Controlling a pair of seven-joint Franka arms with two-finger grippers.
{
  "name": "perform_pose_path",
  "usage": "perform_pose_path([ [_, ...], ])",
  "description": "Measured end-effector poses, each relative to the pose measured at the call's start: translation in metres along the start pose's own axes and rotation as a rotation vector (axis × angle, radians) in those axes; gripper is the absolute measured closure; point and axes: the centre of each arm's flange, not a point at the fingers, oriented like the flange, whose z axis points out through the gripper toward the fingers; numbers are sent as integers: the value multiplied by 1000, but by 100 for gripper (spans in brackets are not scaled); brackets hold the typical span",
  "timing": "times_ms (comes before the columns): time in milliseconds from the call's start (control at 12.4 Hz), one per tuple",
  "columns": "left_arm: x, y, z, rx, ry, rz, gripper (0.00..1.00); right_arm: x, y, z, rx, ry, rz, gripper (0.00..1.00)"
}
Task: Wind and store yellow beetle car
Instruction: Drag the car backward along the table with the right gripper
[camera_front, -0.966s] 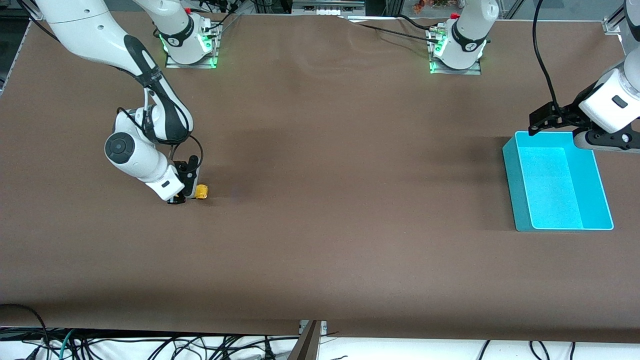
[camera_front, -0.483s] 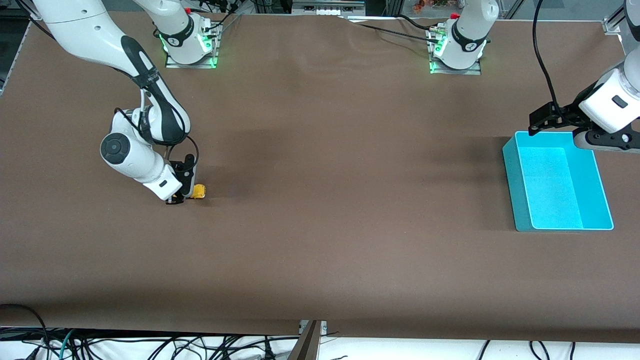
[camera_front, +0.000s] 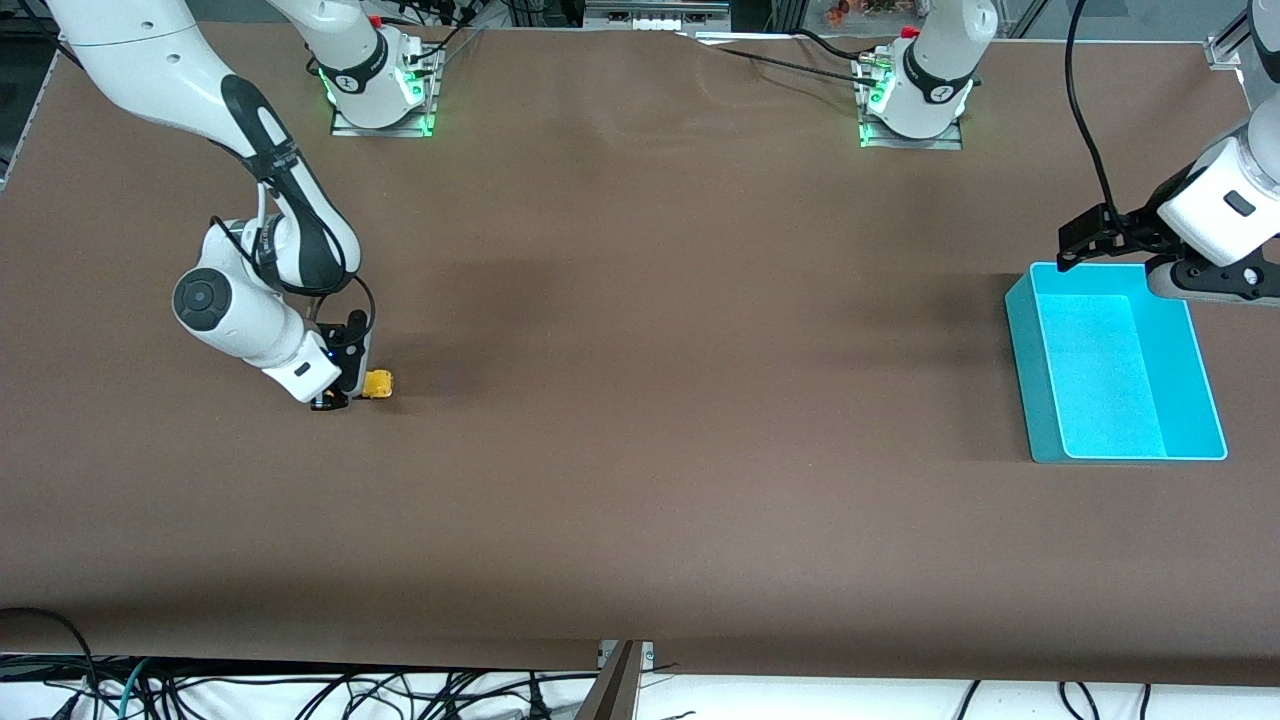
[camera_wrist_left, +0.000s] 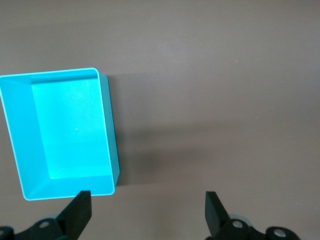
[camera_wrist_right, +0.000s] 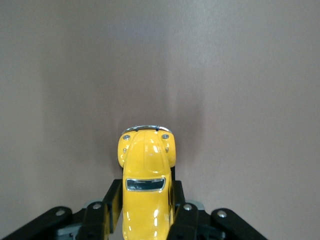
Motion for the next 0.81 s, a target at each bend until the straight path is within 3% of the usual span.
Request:
perform_pose_path([
  [805,0,0,0,0,0,0,0,-97,0,-4,-8,-11,-47,56],
])
